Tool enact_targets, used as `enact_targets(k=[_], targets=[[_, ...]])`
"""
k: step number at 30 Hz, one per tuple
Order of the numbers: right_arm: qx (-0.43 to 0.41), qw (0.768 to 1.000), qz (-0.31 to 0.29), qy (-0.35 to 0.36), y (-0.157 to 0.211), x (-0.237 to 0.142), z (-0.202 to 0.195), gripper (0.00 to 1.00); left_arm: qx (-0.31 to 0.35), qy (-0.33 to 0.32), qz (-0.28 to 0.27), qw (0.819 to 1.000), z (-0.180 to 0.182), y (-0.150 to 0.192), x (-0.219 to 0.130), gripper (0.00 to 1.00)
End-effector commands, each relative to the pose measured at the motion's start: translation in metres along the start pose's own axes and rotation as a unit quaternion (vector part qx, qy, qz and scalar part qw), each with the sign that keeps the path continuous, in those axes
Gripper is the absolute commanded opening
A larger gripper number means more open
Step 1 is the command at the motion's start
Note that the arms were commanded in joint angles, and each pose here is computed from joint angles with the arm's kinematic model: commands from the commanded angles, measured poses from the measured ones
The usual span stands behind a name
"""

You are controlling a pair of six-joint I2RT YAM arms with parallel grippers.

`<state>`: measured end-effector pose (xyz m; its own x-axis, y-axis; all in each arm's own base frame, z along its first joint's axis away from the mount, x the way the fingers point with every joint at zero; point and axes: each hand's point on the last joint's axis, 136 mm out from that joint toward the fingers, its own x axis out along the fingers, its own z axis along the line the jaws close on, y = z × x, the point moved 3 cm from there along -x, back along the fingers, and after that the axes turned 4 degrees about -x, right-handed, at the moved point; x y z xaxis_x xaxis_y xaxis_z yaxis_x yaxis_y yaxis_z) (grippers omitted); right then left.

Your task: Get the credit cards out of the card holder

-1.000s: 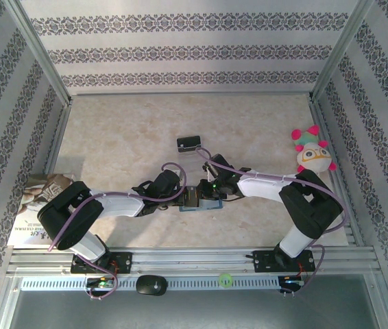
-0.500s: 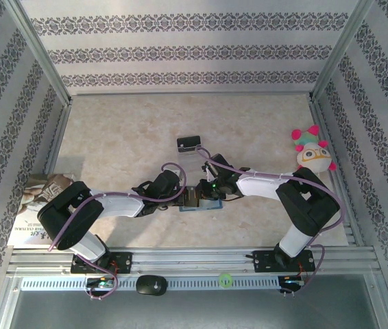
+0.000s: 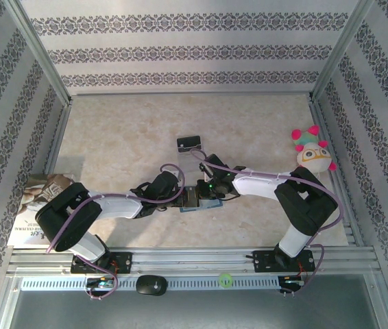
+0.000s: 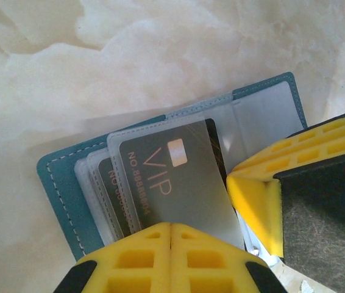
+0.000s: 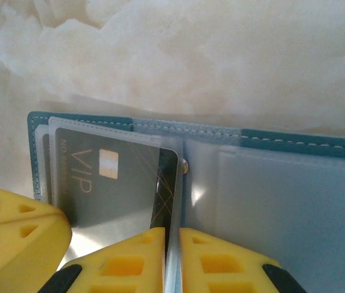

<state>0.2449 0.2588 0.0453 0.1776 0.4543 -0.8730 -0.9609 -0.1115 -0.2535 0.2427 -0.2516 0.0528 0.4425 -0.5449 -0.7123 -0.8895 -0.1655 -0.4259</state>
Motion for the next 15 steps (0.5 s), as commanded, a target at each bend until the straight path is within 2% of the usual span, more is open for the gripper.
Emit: enact_targets(k=[1, 7, 15], targets=[[-0.008, 0.996, 0.008, 0.084, 0.009, 0.0, -0.027, 0.16, -0.019, -0.064, 0.026, 0.997, 0.037, 0.017, -0.004, 0.04], [-0.013, 0.996, -0.006, 0.09, 0.007, -0.007, -0.026, 0.21, -0.018, -0.048, 0.01, 0.999, 0.029, 0.009, -0.012, 0.15], [-0.058, 0.995, -0.058, 0.057, -0.004, -0.028, 0.002, 0.28, 0.01, -0.024, -0.019, 0.999, 0.011, -0.007, -0.03, 0.27]])
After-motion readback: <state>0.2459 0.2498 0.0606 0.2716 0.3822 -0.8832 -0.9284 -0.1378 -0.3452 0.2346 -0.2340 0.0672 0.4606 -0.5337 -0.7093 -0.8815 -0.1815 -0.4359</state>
